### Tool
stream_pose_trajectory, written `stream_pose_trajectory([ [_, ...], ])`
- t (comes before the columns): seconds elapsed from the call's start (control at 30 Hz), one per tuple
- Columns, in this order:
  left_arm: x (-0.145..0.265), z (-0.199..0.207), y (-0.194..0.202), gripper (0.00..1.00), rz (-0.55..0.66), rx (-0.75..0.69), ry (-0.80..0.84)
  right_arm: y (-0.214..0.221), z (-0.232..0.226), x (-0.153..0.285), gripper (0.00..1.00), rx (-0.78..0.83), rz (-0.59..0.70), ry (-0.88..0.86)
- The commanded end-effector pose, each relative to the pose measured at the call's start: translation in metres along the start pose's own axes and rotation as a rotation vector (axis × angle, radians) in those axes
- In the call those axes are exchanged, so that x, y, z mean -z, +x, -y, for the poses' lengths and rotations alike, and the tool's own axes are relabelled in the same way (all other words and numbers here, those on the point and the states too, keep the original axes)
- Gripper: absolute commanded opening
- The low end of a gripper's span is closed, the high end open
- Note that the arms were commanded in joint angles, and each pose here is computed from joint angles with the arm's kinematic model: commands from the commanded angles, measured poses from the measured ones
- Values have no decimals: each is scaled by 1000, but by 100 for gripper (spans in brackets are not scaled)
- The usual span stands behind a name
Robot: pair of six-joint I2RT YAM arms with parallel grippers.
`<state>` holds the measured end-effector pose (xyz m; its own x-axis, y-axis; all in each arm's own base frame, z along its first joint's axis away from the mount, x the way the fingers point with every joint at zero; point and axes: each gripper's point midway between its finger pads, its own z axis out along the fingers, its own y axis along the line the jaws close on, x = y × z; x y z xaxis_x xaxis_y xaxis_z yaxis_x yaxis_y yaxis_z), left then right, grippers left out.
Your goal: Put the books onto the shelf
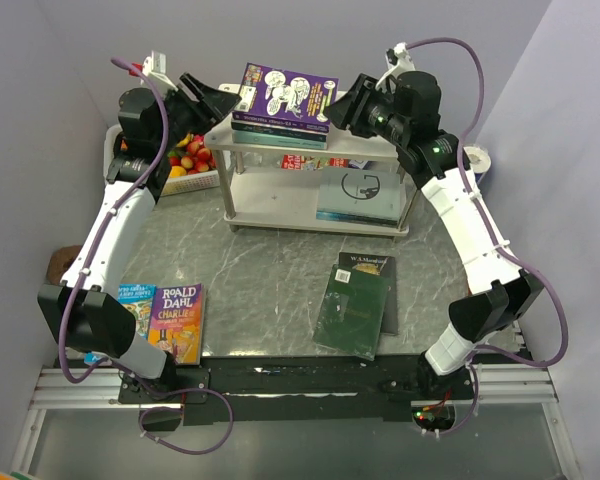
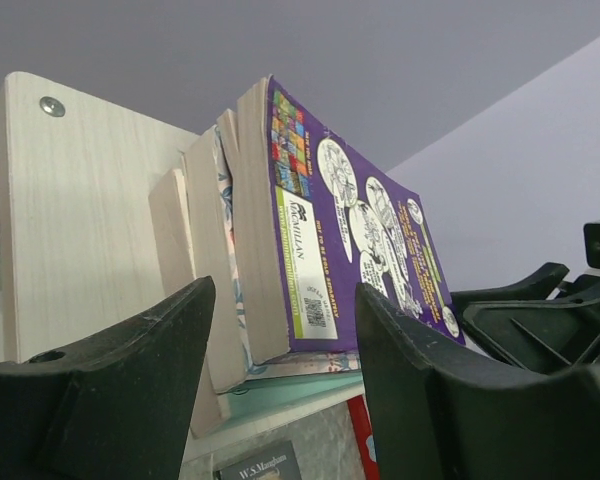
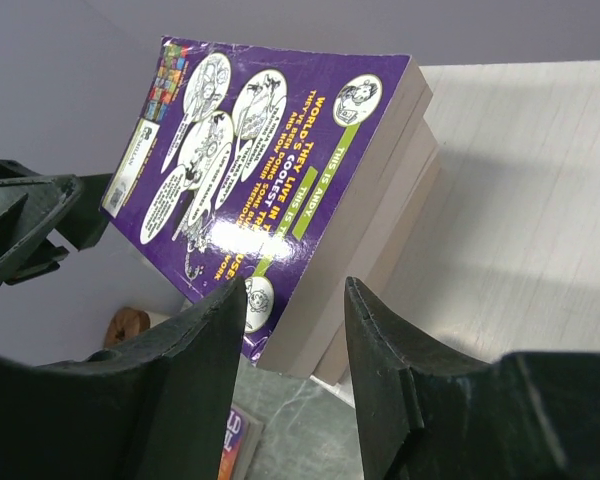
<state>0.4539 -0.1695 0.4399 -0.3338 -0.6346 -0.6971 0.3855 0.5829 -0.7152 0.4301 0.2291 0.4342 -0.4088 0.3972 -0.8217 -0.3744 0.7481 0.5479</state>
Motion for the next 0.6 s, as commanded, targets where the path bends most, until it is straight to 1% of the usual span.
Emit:
stream_pose_trajectory([
  [0.0,8,29,-13,63,35,-16,99,-20,-19,5,51,13,46,-54],
  [0.57,14,37,-4,58,4,1,154,-13,-19,-7,51,4,19,-57],
])
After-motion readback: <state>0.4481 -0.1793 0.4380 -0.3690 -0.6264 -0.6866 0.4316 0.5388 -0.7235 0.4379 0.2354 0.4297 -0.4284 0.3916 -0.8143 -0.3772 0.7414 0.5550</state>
